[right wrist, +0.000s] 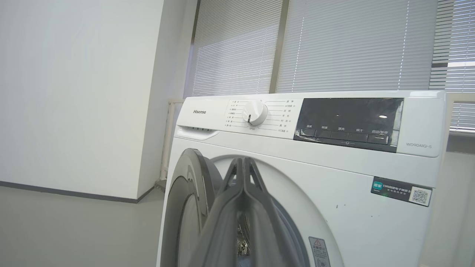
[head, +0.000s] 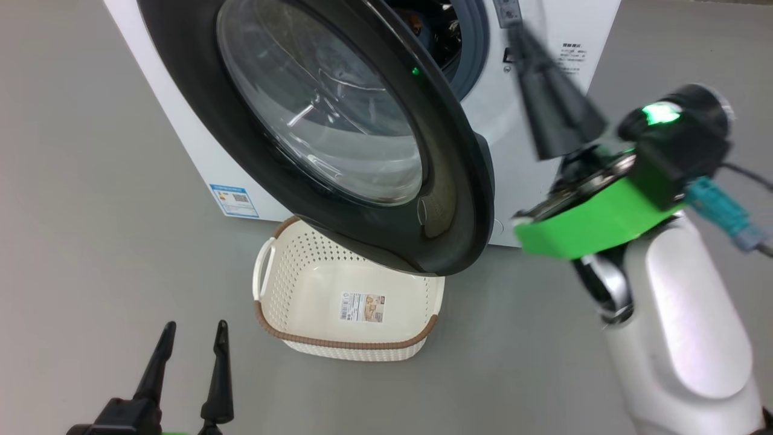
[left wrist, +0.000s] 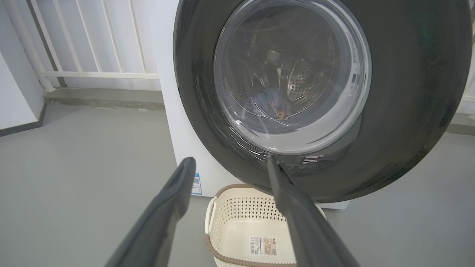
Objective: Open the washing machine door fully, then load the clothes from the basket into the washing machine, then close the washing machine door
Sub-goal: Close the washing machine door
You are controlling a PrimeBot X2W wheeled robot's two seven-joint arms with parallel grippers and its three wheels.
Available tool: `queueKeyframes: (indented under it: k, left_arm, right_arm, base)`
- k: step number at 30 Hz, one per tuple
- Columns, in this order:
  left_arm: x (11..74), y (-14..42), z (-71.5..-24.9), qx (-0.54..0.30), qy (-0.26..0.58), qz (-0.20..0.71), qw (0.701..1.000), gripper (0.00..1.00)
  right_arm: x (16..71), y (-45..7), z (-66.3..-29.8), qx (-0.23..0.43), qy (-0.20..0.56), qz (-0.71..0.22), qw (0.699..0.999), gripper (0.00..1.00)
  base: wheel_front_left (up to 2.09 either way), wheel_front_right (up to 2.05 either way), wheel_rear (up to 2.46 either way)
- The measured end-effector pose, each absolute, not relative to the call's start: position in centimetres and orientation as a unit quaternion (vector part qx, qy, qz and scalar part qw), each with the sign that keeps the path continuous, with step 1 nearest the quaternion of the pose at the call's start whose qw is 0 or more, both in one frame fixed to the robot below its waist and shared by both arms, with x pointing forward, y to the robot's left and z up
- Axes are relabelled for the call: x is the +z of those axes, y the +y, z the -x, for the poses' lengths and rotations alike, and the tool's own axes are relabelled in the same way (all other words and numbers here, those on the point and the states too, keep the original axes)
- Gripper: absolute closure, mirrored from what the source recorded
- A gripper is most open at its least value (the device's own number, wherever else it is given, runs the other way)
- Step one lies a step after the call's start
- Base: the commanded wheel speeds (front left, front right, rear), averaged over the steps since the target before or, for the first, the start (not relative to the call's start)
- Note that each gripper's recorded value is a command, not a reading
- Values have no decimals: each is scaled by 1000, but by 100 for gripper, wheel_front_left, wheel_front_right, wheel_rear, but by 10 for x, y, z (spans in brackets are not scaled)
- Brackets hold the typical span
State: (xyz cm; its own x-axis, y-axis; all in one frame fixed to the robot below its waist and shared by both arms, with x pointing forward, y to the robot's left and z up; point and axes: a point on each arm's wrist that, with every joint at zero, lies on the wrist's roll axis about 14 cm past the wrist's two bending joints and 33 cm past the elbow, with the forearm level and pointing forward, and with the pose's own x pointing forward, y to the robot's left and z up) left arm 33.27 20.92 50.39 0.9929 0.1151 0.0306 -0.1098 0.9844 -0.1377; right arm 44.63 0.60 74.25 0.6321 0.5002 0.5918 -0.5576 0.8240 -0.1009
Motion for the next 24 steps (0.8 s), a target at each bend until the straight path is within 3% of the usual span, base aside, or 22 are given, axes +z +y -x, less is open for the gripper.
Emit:
queueKeyframes:
  k: [5,12,18,24]
  left_arm:
    - [505,211,-335,59,-22,67,996,0]
    - [504,213,-339,62,-22,65,996,0]
    - [503,213,-341,63,-21,67,996,0]
    - [502,212,-341,64,-21,68,995,0]
  right_arm:
    - [715,42,-433,356,-250,-54,899,100]
    - [653,69,-434,394,-147,-51,906,100]
    - [621,74,-444,394,-103,-45,912,100]
    - [624,68,-463,377,-108,-38,919,100]
  base:
    - [0,0,0]
    - [0,0,0]
    - [0,0,0]
    - [0,0,0]
